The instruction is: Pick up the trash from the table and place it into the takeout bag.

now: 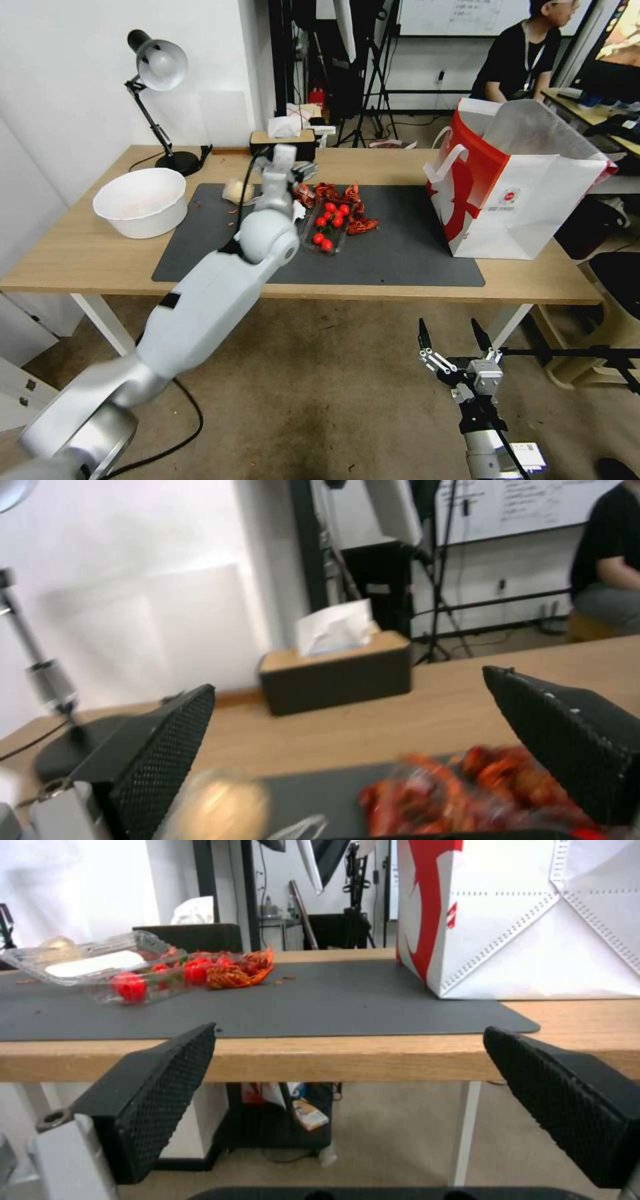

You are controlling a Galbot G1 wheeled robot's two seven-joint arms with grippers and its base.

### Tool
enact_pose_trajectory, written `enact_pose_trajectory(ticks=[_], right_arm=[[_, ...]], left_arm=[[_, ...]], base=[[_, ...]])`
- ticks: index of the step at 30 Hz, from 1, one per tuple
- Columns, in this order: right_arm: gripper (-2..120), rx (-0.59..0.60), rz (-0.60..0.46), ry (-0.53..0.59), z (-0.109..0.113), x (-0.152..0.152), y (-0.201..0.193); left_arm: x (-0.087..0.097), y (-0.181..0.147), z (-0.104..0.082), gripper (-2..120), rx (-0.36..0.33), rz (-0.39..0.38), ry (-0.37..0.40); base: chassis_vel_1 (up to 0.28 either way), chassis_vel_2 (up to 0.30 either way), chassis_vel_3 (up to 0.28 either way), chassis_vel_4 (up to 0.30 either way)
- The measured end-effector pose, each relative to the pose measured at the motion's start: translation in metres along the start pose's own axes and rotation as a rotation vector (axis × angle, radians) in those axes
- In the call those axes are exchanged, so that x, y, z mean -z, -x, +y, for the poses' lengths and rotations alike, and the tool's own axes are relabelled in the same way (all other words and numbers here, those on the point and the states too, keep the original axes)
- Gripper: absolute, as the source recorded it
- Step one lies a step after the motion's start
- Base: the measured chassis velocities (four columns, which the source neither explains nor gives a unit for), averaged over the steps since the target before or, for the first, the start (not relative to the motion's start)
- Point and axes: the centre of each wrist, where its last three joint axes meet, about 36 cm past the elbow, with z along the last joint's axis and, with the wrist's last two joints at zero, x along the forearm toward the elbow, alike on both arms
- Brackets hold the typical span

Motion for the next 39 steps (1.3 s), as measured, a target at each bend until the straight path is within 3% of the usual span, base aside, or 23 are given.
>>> enact_pose_trajectory(ticks=[12,18,27,39], right_arm=[[100,0.010,0.002,-0.004,0.003,0.002,-0.002],[100,0.012,0.004,-0.005,0.003,0.002,-0.003],[100,0.016,0.002,-0.002,0.005,0.003,-0.005],[100,0.022,0.000,0.002,0.008,0.002,-0.006]], left_arm=[[-0.029,-0.051,0.047,100,0.101,-0.009,-0.004],[-0.040,-0.069,0.057,100,0.129,-0.006,-0.005],[-0.083,-0.121,0.069,100,0.177,0.058,-0.009],[-0.103,-0.167,0.079,100,0.224,0.086,-0.029]], base=[[0.000,0.000,0.000,0.000],[0.000,0.000,0.000,0.000],[0.000,0.000,0.000,0.000],[0.000,0.000,0.000,0.000]])
